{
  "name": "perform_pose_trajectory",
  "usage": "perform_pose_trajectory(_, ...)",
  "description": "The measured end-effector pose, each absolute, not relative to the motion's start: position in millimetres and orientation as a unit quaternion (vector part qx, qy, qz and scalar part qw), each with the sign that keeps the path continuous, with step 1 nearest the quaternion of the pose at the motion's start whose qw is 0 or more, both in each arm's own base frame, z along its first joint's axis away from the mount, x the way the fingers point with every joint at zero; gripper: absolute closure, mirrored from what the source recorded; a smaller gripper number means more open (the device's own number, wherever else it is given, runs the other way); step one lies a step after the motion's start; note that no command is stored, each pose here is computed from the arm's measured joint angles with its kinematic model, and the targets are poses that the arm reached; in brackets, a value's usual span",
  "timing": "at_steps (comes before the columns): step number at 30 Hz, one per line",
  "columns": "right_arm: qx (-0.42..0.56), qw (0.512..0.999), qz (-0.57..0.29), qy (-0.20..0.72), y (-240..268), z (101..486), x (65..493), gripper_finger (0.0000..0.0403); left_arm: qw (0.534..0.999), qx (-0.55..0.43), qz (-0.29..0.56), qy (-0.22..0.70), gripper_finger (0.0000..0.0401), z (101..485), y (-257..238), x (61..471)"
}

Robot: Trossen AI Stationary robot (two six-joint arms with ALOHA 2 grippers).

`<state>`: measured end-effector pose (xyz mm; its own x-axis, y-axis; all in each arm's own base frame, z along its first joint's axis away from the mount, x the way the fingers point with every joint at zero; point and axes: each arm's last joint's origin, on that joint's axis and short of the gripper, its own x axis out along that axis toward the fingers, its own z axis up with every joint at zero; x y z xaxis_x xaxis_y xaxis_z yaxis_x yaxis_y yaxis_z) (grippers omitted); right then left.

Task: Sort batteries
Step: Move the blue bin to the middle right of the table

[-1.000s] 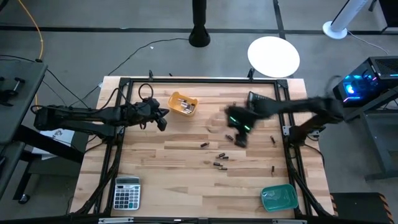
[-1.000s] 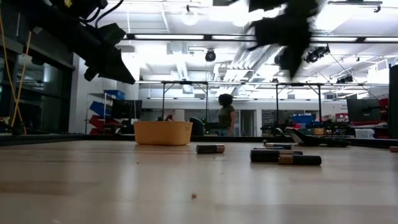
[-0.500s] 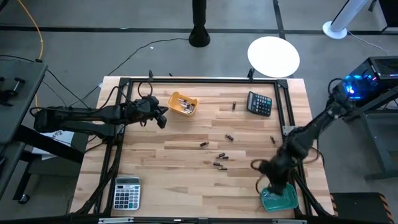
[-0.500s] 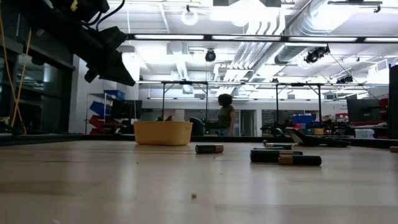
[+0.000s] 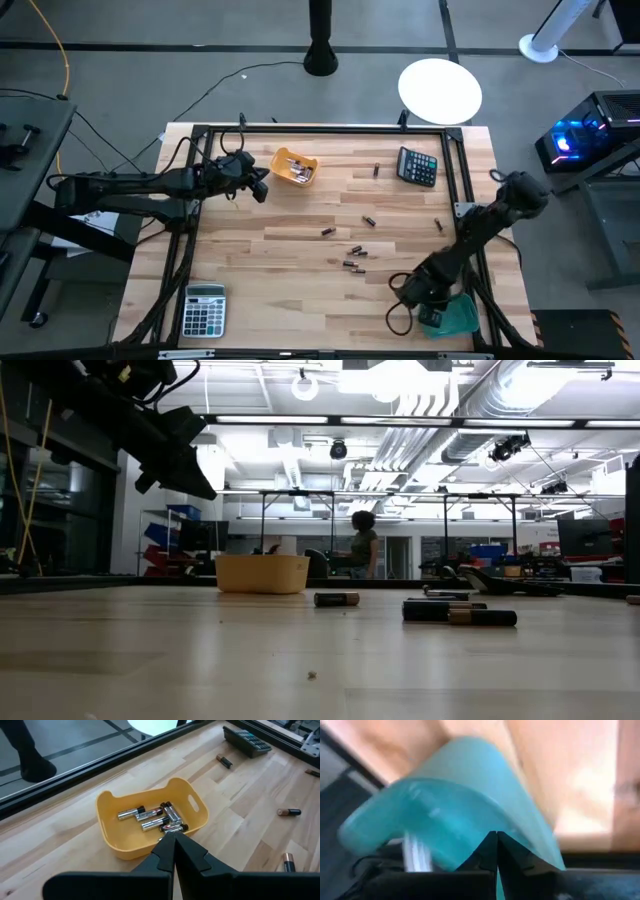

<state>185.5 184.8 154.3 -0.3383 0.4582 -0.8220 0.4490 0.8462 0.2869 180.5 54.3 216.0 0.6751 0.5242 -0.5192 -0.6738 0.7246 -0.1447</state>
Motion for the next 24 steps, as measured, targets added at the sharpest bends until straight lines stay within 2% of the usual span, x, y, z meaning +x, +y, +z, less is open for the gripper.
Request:
perform_pose_trajectory(3, 0.259, 0.522, -0.003, 0.813, 177, 143, 195, 0.0402, 0.900, -0.168, 0.334, 0.226, 0.0401, 216, 54, 180)
perform_pose_trajectory(11, 0.227, 0.607, -0.011, 0.761, 121, 138, 234, 0.0403, 0.900, -0.174, 0.329, 0.226, 0.0401, 216, 54, 181)
perform_pose_trajectory(24, 0.111, 0.724, -0.029, 0.680, 37, 163, 283, 0.0403, 0.899, -0.200, 0.320, 0.221, 0.0401, 216, 53, 181)
